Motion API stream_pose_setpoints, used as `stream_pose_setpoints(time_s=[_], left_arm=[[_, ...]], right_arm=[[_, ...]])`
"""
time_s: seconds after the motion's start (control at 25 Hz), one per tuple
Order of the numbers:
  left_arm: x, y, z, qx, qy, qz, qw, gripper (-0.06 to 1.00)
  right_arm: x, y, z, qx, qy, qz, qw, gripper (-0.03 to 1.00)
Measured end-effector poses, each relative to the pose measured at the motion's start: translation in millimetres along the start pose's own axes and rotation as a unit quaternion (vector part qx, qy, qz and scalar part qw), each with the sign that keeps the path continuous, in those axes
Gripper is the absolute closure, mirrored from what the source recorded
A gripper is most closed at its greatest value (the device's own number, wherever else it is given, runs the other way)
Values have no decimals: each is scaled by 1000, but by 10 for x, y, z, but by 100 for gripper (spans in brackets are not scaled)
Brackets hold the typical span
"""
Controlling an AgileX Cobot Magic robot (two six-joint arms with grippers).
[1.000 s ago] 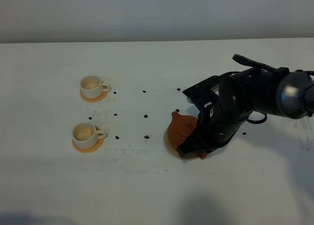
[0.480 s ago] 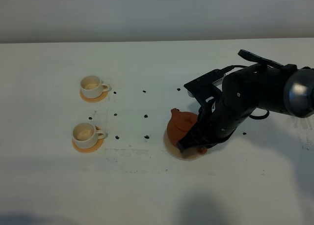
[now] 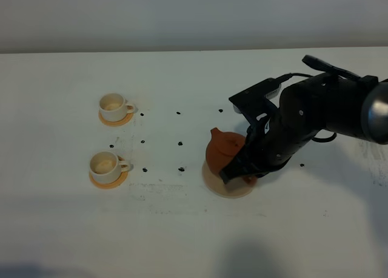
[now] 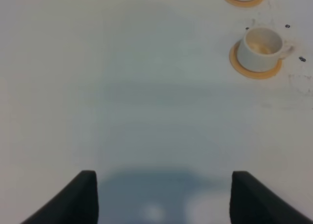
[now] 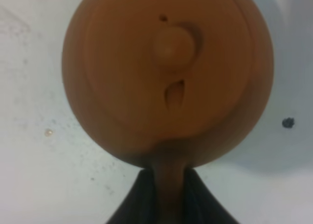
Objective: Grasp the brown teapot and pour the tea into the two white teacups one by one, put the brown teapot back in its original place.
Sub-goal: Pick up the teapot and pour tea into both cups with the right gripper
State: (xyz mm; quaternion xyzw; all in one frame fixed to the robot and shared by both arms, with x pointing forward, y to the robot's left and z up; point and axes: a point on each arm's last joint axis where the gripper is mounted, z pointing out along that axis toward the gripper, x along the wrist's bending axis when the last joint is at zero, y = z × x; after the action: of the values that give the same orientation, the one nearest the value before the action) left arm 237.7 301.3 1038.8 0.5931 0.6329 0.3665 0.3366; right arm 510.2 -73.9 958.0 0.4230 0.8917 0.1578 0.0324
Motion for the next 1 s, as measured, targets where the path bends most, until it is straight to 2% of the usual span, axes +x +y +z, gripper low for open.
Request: stream_pose_setpoints(time_s=[0.24, 0.56, 1.0], left_arm=[[0, 0, 0, 0, 0, 0, 1000, 40], [0, 0, 0, 0, 0, 0, 1000, 40], [0, 0, 0, 0, 0, 0, 1000, 40]], right_arm=[[83, 61, -174, -31, 2, -23, 999, 87], [342, 268, -339, -64, 0, -84, 994, 87], [721, 515, -129, -46, -3, -164, 985, 87]])
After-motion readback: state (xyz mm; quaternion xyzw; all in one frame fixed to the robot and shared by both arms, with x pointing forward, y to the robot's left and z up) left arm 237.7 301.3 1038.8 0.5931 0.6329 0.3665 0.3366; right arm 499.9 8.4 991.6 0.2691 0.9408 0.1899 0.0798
